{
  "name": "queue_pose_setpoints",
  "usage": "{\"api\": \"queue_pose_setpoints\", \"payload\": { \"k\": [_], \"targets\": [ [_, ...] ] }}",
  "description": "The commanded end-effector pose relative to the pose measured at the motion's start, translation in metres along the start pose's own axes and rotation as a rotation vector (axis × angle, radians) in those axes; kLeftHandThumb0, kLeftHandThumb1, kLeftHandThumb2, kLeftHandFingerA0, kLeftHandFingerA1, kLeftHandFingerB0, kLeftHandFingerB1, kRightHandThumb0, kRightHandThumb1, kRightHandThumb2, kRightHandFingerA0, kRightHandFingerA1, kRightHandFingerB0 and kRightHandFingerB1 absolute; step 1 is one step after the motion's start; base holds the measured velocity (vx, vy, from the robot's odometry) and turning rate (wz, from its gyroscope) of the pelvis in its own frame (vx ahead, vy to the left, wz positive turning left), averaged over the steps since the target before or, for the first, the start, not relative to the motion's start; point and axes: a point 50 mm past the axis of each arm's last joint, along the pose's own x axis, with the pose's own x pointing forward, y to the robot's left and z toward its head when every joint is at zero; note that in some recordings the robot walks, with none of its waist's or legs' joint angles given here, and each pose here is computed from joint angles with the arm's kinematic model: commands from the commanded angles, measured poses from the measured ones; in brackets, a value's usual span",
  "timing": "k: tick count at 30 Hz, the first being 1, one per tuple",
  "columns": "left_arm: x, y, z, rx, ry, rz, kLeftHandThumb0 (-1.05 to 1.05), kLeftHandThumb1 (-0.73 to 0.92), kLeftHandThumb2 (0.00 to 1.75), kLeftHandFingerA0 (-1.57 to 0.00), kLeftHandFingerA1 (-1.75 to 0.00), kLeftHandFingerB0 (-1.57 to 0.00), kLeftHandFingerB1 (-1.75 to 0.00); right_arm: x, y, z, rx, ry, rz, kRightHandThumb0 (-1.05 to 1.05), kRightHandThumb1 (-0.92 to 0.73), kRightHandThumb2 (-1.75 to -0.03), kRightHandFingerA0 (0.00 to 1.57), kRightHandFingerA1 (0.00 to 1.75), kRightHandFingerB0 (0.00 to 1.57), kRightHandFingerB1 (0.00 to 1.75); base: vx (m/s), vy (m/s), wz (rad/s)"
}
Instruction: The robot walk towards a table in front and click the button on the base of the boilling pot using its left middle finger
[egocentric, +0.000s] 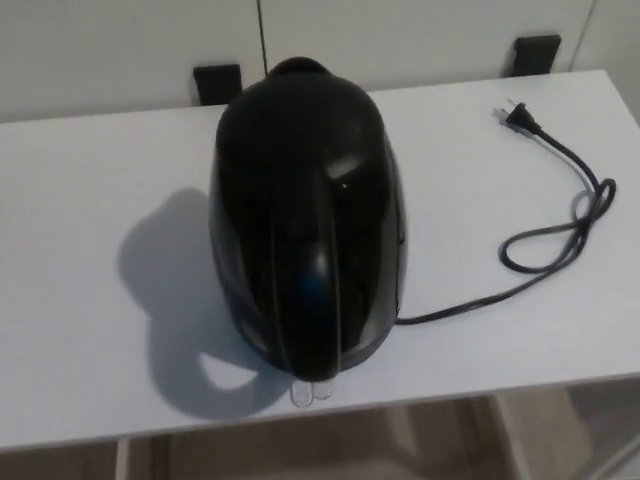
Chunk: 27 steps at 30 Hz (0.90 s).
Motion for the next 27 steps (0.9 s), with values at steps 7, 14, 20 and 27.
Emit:
{"api": "queue_pose_setpoints", "payload": {
  "k": [7, 14, 20, 27],
  "targets": [
    [0.001, 0.007, 0.004, 0.053, 0.002, -0.002, -0.33, 0.5, 0.55, -0.4, -0.36, -0.28, -0.3, 0.003, -0.005, 0.002, 0.01, 0.007, -0.005, -0.24, -0.49, -0.55, 0.65, 0.46, 0.47, 0.41, -0.04, 0.139, -0.02],
    [0.001, 0.007, 0.008, 0.061, -0.008, -0.011, -0.31, 0.51, 0.55, -0.41, -0.35, -0.28, -0.3, 0.001, -0.004, 0.002, 0.012, -0.002, -0.014, -0.23, -0.49, -0.54, 0.65, 0.46, 0.48, 0.41, -0.02, 0.123, 0.07],
    [0.001, 0.005, 0.007, 0.077, -0.005, -0.019, -0.34, 0.5, 0.55, -0.41, -0.36, -0.29, -0.31, 0.002, -0.003, 0.001, -0.002, 0.013, 0.003, -0.27, -0.49, -0.55, 0.66, 0.45, 0.48, 0.4, -0.01, -0.033, 0.01],
    [0.001, 0.002, 0.01, 0.099, -0.029, -0.023, -0.39, 0.49, 0.55, -0.43, -0.36, -0.31, -0.31, 0.003, -0.003, 0.004, -0.007, 0.003, 0.005, -0.26, -0.49, -0.55, 0.66, 0.45, 0.48, 0.4, 0.0, -0.028, -0.01]
  ]
}}
